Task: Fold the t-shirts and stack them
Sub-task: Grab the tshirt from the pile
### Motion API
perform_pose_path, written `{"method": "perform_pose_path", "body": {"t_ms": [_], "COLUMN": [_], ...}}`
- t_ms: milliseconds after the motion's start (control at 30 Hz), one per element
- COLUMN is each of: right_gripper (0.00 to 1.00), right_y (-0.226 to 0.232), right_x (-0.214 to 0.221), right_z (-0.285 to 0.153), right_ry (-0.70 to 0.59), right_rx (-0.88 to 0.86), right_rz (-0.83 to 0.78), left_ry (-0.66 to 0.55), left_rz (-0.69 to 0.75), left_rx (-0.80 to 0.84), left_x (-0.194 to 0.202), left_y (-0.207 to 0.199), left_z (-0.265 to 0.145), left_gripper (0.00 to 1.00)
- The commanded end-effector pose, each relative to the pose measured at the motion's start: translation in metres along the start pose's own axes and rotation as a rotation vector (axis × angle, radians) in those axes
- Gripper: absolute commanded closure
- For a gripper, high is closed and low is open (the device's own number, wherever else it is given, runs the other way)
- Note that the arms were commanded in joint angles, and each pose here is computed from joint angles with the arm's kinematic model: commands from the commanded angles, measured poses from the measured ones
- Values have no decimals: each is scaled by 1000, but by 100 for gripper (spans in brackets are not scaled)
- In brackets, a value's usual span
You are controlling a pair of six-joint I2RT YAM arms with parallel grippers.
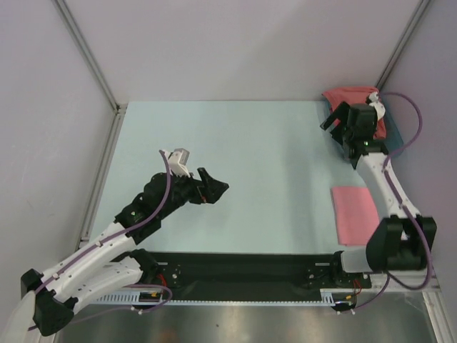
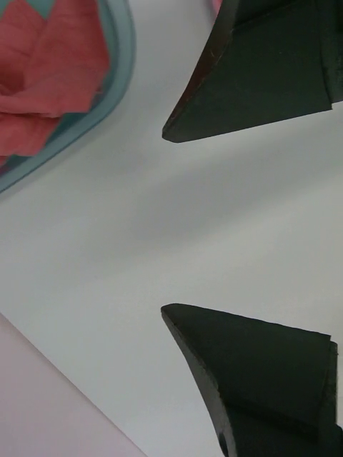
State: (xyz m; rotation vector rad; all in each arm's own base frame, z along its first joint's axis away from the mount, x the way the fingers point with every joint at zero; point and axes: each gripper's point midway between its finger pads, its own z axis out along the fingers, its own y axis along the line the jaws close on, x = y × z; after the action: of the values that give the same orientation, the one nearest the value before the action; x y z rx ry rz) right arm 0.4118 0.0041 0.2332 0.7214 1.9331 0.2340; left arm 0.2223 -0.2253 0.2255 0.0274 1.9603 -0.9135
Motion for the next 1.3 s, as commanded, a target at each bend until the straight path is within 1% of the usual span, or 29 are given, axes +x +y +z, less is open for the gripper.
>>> {"method": "perform_pose_path", "body": {"t_ms": [0,33,67,100,167,200,267,300,333,400,500,533,567,600,667,700,733,767,800,833,900,933,967,1000,1067,1133,1200,1233,1267], "right_gripper": [0,2,3,6,12,14,15,16,16,16,28,29,32,37,40,59,68,79,99,100,100,100,100,100,100,100,100,100,100], "right_y": [-17,-18,-16,-25,-33,-39,-49,-47,-57,-66,-80,-86,-86,-86,-87,-89,-92,-91,-91,-88,-79,-76,-74,-54,-42,-17,5,20,33], "right_x": [-42,-49,-74,-66,-70,-75,-75,-89,-76,-76,-72,-69,-68,-69,-67,-68,-67,-78,-84,-94,-124,-132,-148,-179,-205,-239,-253,-269,-270], "right_z": [32,40,44,67,87,105,124,130,150,167,197,209,215,221,234,238,240,240,238,233,208,195,180,151,118,71,41,10,-3], "right_ry": [-64,-75,-129,-96,-84,-81,-67,-96,-64,-65,-51,-47,-42,-43,-49,-49,-45,-69,-75,-90,-142,-149,-189,-261,-332,-426,-461,-510,-514], "right_rx": [134,146,172,205,236,262,290,291,321,357,378,389,378,367,350,348,356,372,384,391,433,454,481,459,469,433,385,345,299], "right_rz": [-134,-144,-134,-145,-155,-143,-142,-142,-165,-203,-216,-214,-212,-214,-217,-233,-241,-238,-236,-226,-209,-191,-182,-167,-183,-180,-203,-196,-221], "left_ry": [69,74,74,86,89,94,90,87,93,114,139,144,154,157,165,178,181,190,203,207,209,206,198,189,164,146,125,109,85], "left_rz": [44,52,53,53,64,70,83,91,106,117,132,134,130,126,114,98,89,80,68,63,50,46,44,37,29,8,-14,-23,-25], "left_rx": [178,193,209,228,260,279,291,298,306,304,304,297,292,290,283,278,274,276,281,285,281,281,278,278,267,248,247,237,238], "left_x": [1,2,2,5,5,6,4,2,2,4,4,5,6,6,6,8,8,8,10,10,10,9,7,4,-3,-6,-10,-13,-18], "left_y": [-35,-37,-40,-43,-47,-50,-52,-55,-56,-55,-55,-52,-51,-51,-48,-48,-46,-47,-48,-49,-49,-50,-50,-51,-51,-50,-51,-50,-51], "left_z": [-6,-7,-6,-7,-5,-6,-3,-3,-2,3,9,10,13,14,17,19,21,22,23,22,23,23,22,21,18,15,9,8,2], "left_gripper": [0,0,0,0,2,3,7,7,10,12,18,20,21,22,26,27,28,30,31,32,33,33,32,32,28,24,24,24,24]}}
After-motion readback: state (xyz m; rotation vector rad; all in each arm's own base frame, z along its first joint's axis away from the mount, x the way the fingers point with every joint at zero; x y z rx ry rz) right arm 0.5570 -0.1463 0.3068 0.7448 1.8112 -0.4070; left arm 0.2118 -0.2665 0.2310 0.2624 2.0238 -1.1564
